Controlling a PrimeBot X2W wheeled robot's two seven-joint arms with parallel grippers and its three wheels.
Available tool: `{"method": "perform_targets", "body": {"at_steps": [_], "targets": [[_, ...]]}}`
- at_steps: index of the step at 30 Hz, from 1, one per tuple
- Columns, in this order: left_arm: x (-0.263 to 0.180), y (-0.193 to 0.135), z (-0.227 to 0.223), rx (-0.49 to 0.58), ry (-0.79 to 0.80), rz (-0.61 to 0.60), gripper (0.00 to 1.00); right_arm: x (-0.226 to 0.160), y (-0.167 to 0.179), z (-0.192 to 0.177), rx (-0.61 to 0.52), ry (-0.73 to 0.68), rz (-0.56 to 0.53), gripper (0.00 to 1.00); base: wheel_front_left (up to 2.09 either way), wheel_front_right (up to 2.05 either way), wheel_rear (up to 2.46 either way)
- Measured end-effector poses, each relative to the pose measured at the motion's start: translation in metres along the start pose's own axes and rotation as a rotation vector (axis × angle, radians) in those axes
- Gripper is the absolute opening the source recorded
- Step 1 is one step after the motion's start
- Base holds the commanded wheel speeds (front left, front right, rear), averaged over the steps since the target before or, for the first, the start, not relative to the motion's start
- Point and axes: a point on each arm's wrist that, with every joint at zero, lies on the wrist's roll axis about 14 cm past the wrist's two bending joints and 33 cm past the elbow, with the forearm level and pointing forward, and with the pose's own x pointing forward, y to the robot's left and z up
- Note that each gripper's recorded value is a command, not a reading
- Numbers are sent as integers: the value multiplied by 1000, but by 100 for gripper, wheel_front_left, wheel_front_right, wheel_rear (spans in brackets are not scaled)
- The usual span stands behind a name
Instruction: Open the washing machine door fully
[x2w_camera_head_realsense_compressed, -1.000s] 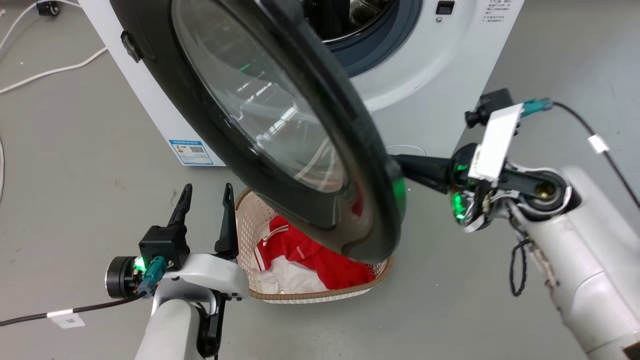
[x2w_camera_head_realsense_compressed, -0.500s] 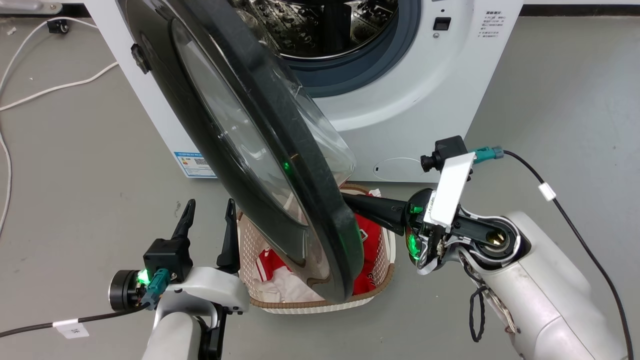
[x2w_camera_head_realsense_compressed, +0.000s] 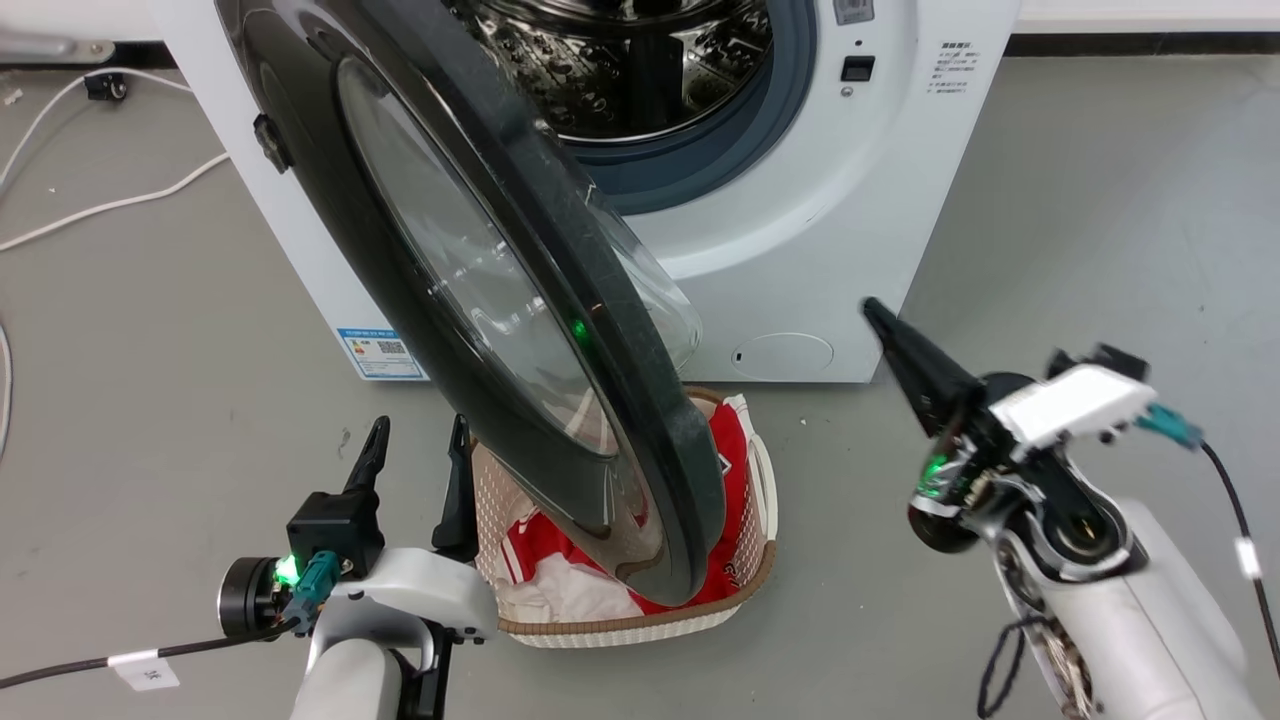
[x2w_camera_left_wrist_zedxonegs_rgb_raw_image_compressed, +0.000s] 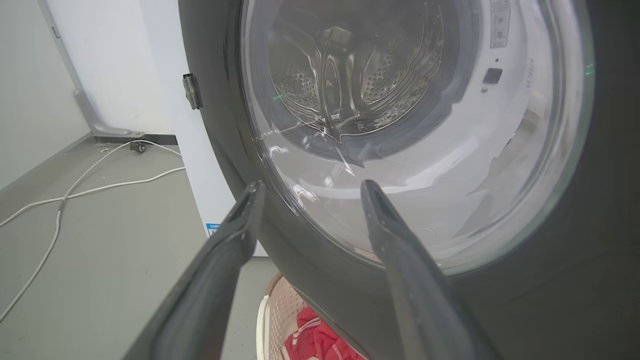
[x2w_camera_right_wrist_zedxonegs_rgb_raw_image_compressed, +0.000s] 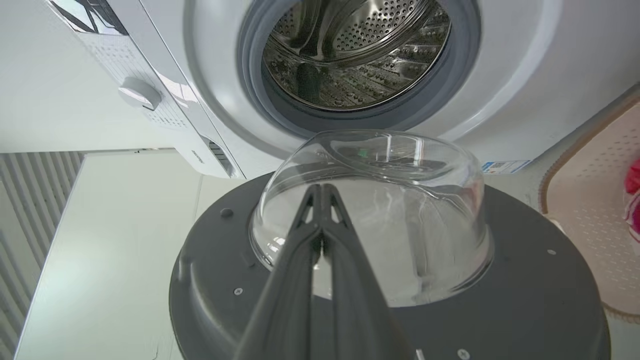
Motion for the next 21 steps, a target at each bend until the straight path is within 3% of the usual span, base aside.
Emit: {"method": "perform_targets", "body": {"at_steps": [5,9,11,12,13,19,21], "targets": [[-1,-1,3,-2,-7,-2,100,-29,-6,40,39,-206,8,0,0,0,0],[-4,0,4,-3,-11,1,100,-65,-17,71,-24,-394,-22,0,0,0,0],[-6,0,5,-3,-12,3,100,-83,-21,84,-78,-476,-41,45,0,0,0],[-8,1,5,-4,-12,6,100,-92,-23,88,-109,-509,-50,93,0,0,0],[-9,1,6,-5,-15,7,100,-99,-24,91,-139,-534,-59,100,0,0,0],[-17,3,7,-7,-16,16,100,-132,-21,103,-373,-616,-94,100,0,0,0],[-19,4,7,-8,-18,18,100,-138,-18,105,-499,-614,-110,100,0,0,0]]}}
